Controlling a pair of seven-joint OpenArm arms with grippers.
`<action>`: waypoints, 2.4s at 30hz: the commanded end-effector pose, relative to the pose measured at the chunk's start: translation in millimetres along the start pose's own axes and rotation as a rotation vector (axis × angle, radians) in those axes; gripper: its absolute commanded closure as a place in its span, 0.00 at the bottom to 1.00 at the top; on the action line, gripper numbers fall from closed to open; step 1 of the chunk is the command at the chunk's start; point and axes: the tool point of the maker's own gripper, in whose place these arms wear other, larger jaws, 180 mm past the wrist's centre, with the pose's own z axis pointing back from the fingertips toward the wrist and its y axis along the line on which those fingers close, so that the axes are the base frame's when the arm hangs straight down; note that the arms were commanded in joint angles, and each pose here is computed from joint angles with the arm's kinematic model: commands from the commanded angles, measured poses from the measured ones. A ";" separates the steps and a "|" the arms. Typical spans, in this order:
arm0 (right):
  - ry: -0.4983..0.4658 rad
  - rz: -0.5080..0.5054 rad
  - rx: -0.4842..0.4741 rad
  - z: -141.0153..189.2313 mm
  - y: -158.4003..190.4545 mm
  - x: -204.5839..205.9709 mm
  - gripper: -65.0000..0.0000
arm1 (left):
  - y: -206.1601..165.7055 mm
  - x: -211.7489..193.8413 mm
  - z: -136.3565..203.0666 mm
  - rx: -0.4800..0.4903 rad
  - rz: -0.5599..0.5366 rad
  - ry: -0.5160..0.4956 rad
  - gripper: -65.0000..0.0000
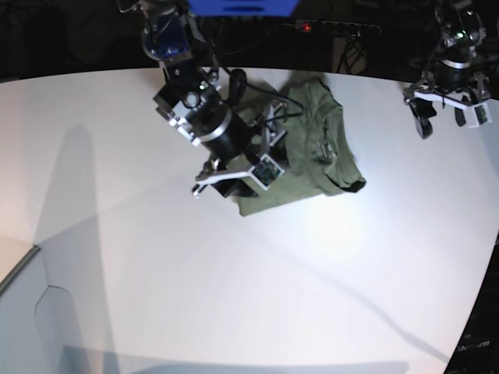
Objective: Layout the t-shirt on the table in an organized manner, then fold the t-shirt properly
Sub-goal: 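Open the right gripper and press the folded stack flat, then grasp the folded stack's edges with both grippers and square it, then push the folded shirt along the table with the left gripper toward the right gripper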
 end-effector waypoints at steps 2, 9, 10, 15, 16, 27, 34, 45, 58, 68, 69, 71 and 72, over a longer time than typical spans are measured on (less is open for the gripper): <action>-0.023 -0.025 -0.009 -3.1 -1.6 4.4 0.43 | -6.2 9.6 1.2 -0.019 -0.001 -0.039 0.21; 0.161 -0.123 -0.029 -22.5 -23.5 -71.8 0.43 | -26.5 0.6 -0.2 -0.057 0.022 -0.023 0.21; 0.180 -0.143 -0.046 -21.9 -30.9 -81.3 0.43 | -30.7 -0.3 -0.8 -0.069 0.020 -0.020 0.21; 0.208 -0.170 -0.076 -17.2 -42.2 -95.8 0.43 | -65.9 -9.8 -3.2 -0.159 0.015 0.006 0.21; 0.204 -0.168 -0.080 -16.6 -43.4 -94.1 0.43 | -75.5 -13.1 -3.4 -0.183 0.014 0.014 0.21; 0.071 -0.114 -0.195 14.1 -74.4 -42.5 0.43 | -179.9 -32.9 -0.1 -0.418 0.045 0.064 0.21; 0.064 -0.112 -0.204 20.6 -73.5 -40.3 0.43 | -196.7 -43.1 -15.2 -0.422 0.101 0.091 0.21; 0.093 -0.097 -0.241 29.7 -90.6 -54.3 0.43 | -202.2 -63.8 -40.4 -0.410 0.130 0.155 0.34; 0.149 -0.167 -0.442 64.6 -162.2 -86.9 0.43 | -202.5 -63.0 -75.6 -0.416 0.090 0.184 1.00; 0.179 -0.244 -0.642 107.3 -225.0 -111.6 0.43 | -233.6 -63.4 -89.3 -0.697 -0.422 0.325 1.00; 0.181 -0.248 -0.650 109.5 -227.0 -113.2 0.43 | -239.6 -64.8 -88.3 -0.741 -0.473 0.335 1.00; 0.181 -0.251 -0.657 110.8 -229.4 -113.7 0.43 | -250.7 -67.1 -88.8 -0.825 -0.609 0.355 1.00; 0.180 -0.251 -0.659 111.1 -230.1 -113.5 0.43 | -254.3 -67.9 -91.1 -0.856 -0.682 0.365 1.00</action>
